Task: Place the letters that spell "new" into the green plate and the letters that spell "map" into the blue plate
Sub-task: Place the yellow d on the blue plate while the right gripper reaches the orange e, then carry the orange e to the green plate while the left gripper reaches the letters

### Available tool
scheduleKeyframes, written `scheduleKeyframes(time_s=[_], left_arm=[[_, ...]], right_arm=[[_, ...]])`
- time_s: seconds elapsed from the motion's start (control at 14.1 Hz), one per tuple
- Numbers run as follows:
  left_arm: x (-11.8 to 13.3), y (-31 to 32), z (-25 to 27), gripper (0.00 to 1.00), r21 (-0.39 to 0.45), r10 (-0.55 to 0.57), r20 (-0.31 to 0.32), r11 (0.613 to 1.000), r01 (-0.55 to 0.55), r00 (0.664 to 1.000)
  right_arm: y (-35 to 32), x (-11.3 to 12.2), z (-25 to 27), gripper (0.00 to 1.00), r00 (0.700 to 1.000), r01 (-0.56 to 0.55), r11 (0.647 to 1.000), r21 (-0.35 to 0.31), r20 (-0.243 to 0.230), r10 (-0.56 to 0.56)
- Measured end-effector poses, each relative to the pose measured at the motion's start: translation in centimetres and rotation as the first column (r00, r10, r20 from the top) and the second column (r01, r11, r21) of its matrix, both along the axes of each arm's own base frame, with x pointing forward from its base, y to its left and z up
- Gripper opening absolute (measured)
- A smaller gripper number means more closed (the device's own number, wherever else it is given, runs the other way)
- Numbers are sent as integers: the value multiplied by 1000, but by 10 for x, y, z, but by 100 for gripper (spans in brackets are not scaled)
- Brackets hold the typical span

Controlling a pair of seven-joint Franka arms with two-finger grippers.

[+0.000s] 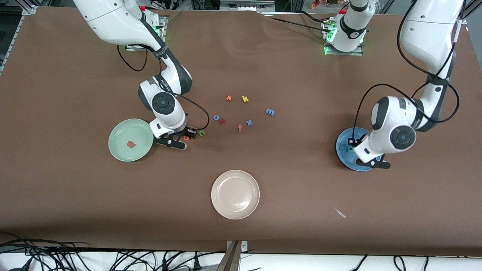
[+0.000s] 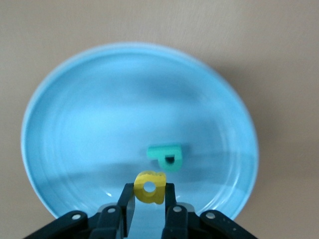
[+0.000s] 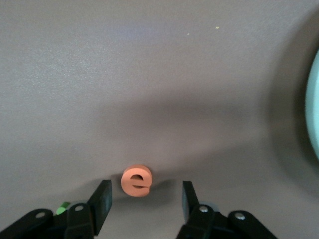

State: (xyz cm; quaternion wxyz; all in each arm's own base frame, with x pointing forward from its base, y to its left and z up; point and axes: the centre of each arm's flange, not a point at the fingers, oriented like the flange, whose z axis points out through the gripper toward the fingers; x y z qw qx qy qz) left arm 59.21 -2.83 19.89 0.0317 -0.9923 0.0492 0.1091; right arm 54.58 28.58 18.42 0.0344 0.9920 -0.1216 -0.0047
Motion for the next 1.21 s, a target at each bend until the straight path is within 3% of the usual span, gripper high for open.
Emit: scheduleKeyframes(time_s=[0.14, 0.35, 0.5, 0.64, 0.85, 1.21], left_arm=[[-10, -4, 1, 52, 12, 65, 10, 998, -66, 998], [-4, -28, 22, 80, 41, 171, 17, 984, -172, 985], [-4, -57, 33, 98, 58, 290, 18, 955, -291, 957], [-11, -99, 35, 100, 50, 446, 13, 894, -446, 895], [-33, -178, 41, 100, 70, 640, 20, 765, -640, 768], [-81, -281, 46, 100, 29, 832, 38, 553, -832, 554]], right_arm=[[3, -2, -7, 65, 1000, 8, 1000, 3, 1, -8], [6, -2, -9, 62, 1000, 9, 1000, 4, 5, -9], [7, -1, -8, 50, 1000, 8, 1000, 8, 10, -9], [7, -1, -7, 48, 1000, 8, 1000, 7, 11, -8], [7, -1, -7, 50, 1000, -4, 1000, 0, 16, 4], [5, 0, -7, 48, 1000, -8, 1000, -6, 20, 8]])
